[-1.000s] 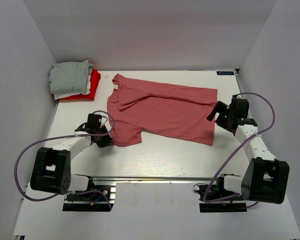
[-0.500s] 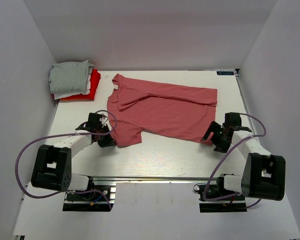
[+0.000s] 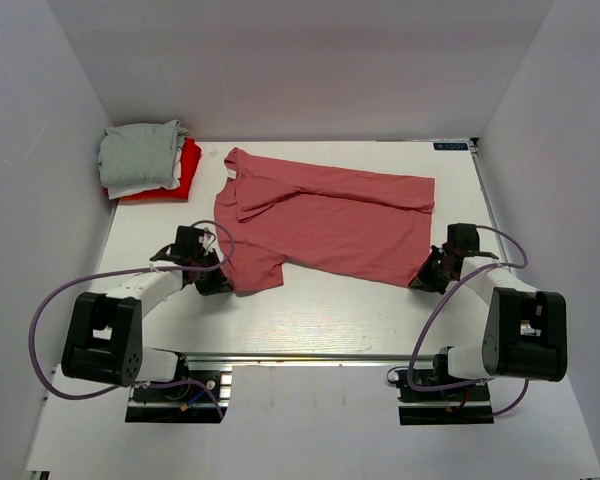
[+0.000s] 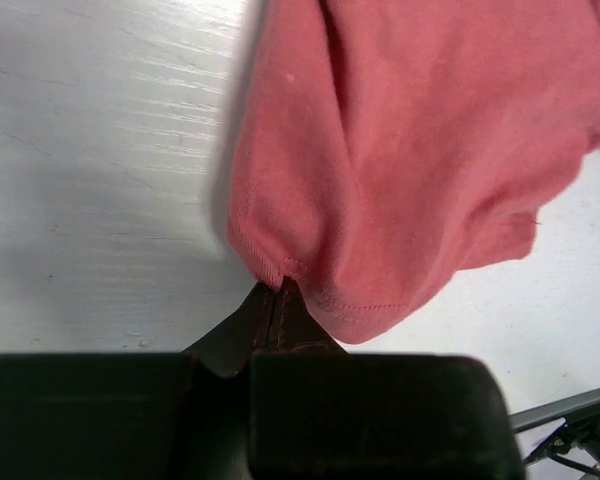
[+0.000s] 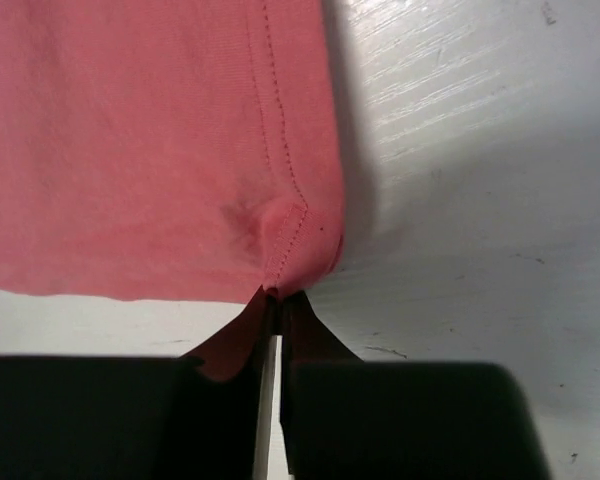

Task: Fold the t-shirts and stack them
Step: Grap the side of the flattened tshirt closest away from the robot with both arms, then fold the other side of the tshirt into a rectangle

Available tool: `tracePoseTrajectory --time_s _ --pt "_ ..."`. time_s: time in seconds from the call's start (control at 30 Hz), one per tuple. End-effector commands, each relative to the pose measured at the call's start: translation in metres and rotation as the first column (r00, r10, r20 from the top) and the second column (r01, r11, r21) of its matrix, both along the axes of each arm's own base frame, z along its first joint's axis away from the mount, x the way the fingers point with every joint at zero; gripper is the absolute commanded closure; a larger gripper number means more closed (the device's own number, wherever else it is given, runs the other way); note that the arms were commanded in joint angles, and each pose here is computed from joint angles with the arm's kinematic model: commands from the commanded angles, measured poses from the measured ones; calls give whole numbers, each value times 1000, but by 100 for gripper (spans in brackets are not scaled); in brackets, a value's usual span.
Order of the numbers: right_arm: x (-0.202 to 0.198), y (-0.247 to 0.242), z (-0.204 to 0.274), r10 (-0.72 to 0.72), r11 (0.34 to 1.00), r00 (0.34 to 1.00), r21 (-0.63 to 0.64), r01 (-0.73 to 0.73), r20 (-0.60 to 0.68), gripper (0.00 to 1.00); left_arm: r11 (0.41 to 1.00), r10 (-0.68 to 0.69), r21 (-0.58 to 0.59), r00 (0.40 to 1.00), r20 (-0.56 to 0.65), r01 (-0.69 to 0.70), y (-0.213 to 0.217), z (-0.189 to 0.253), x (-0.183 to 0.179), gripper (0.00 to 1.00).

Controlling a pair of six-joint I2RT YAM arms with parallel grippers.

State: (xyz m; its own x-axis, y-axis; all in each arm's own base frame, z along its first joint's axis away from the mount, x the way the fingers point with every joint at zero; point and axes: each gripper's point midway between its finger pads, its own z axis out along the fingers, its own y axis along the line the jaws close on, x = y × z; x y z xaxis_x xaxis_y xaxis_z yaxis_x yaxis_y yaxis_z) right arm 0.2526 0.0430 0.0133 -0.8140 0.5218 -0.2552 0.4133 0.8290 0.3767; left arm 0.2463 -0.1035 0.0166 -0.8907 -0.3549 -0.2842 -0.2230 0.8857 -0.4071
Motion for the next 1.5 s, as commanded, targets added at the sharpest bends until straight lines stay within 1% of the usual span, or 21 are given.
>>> tracePoseTrajectory --time_s 0.0,0.07,0.17,0.27,0.3,0.4,0.5,0.57,0.6,0.67,0.8,0.83,0.9,0.97,1.0,1.03,1.2,1.23,1.3,1.33,1.47 --pt "-5 -2 -10 -20 1000 999 -8 20 -26 100 997 -47 -53 994 98 53 -13 28 13 100" --pt "-3 -2 -8 -2 1000 1000 -10 1 -13 100 995 -66 -60 989 135 75 -15 36 18 100" --pt "11 0 4 40 999 998 -10 -40 58 100 988 -120 -64 966 230 138 -21 61 32 100" --pt "27 5 24 83 996 988 2 -84 134 100 974 -176 -90 942 285 209 -32 84 42 100" --pt "29 8 28 93 995 985 15 -96 148 100 965 -191 -118 937 292 234 -38 88 44 100" --pt "38 10 43 103 994 973 23 -110 205 100 949 -213 -156 919 331 275 -49 105 56 100" --pt "51 10 56 100 994 962 17 -108 253 100 945 -208 -166 910 358 281 -55 125 81 100" --pt "60 9 63 107 993 957 10 -114 270 100 945 -208 -166 910 359 282 -57 127 93 100" --pt "66 9 69 110 993 952 8 -117 287 100 946 -209 -168 917 340 278 -58 120 99 100" --pt "76 8 75 116 992 945 2 -123 305 100 944 -207 -163 901 381 285 -62 131 118 100" --pt "93 3 76 96 995 947 -8 -98 306 100 956 -168 -161 906 389 247 -60 136 149 100" --pt "100 3 81 89 996 941 -5 -92 327 100 955 -167 -159 900 403 249 -61 142 156 100" --pt "111 2 89 83 996 930 -7 -87 357 100 964 -142 -154 911 386 216 -56 135 169 100" --pt "121 1 91 77 997 925 -6 -81 371 100 963 -148 -146 901 408 225 -58 141 182 100" --pt "126 3 96 83 996 919 0 -90 386 100 964 -149 -148 910 387 221 -59 133 186 100" --pt "131 2 97 85 996 916 -7 -89 391 100 963 -148 -147 902 406 224 -60 141 195 100" --pt "145 0 95 83 996 922 -12 -85 378 100 968 -138 -133 892 430 214 -61 147 220 100" --pt "148 -1 95 82 996 922 -12 -84 379 100 970 -131 -124 880 456 209 -60 158 226 100" --pt "152 -2 95 84 996 921 -17 -84 381 100 972 -136 -111 883 449 207 -60 149 235 100" --pt "155 -3 96 84 996 918 -24 -81 386 100 972 -135 -110 874 467 209 -61 156 242 100" --pt "162 -7 96 85 996 919 -43 -74 386 100 978 -137 -77 880 455 192 -54 154 261 100"
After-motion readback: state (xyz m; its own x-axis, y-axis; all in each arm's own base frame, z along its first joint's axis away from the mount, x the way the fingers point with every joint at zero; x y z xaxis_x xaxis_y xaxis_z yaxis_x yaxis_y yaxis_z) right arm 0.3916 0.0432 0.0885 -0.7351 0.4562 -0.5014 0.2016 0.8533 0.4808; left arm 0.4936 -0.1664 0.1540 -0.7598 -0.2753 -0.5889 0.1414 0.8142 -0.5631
